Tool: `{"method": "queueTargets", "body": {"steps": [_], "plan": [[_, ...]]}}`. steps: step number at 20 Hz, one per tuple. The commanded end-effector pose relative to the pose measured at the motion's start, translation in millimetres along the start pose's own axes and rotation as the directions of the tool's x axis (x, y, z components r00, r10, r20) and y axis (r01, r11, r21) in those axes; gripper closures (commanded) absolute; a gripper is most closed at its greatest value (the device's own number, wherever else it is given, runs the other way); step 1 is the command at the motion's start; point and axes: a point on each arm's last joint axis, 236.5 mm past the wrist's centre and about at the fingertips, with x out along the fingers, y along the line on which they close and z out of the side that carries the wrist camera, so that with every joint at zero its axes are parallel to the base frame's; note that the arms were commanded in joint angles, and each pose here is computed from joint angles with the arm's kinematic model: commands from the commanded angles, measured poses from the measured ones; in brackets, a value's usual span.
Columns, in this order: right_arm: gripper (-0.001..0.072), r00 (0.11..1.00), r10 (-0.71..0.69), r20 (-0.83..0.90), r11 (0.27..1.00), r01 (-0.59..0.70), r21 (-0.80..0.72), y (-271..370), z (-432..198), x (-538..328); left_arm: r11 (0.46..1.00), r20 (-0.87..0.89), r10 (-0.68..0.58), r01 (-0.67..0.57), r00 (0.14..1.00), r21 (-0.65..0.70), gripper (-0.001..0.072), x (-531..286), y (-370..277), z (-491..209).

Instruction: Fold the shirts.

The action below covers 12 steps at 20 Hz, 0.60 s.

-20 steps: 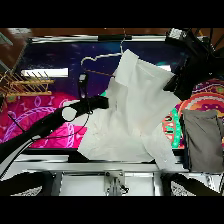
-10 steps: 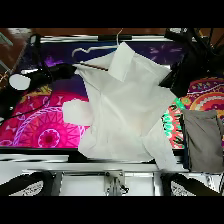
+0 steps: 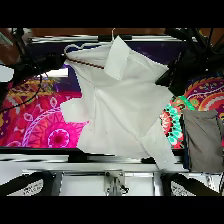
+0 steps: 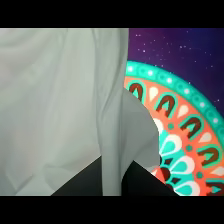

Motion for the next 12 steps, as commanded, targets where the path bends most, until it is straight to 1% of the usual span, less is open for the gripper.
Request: {"method": "queueTargets", "body": {"steps": [1, 4, 6, 12], "plan": [[0.0658, 0.999, -0.021, -0.032, 1.000, 0.021, 0.000, -5, -8, 0, 1.000, -0.013, 0.015, -0.015, 1.000, -0.002, 0.0665, -5, 11, 0], [0.0659, 0.994, -0.067, -0.091, 0.998, 0.068, 0.005, -16, -22, -2, 0.999, -0.026, 0.004, -0.003, 1.000, 0.046, 0.0664, -7, 7, -2], [0.0659, 0.989, -0.095, -0.112, 0.995, 0.096, 0.005, -23, -27, -2, 0.999, -0.021, 0.004, -0.002, 1.000, 0.049, 0.0665, -8, 6, 0], [0.0658, 0.989, -0.061, -0.134, 0.997, 0.065, 0.028, -32, -34, 16, 0.997, 0.023, -0.024, 0.023, 0.999, 0.075, 0.0665, -25, -15, 17]]}}
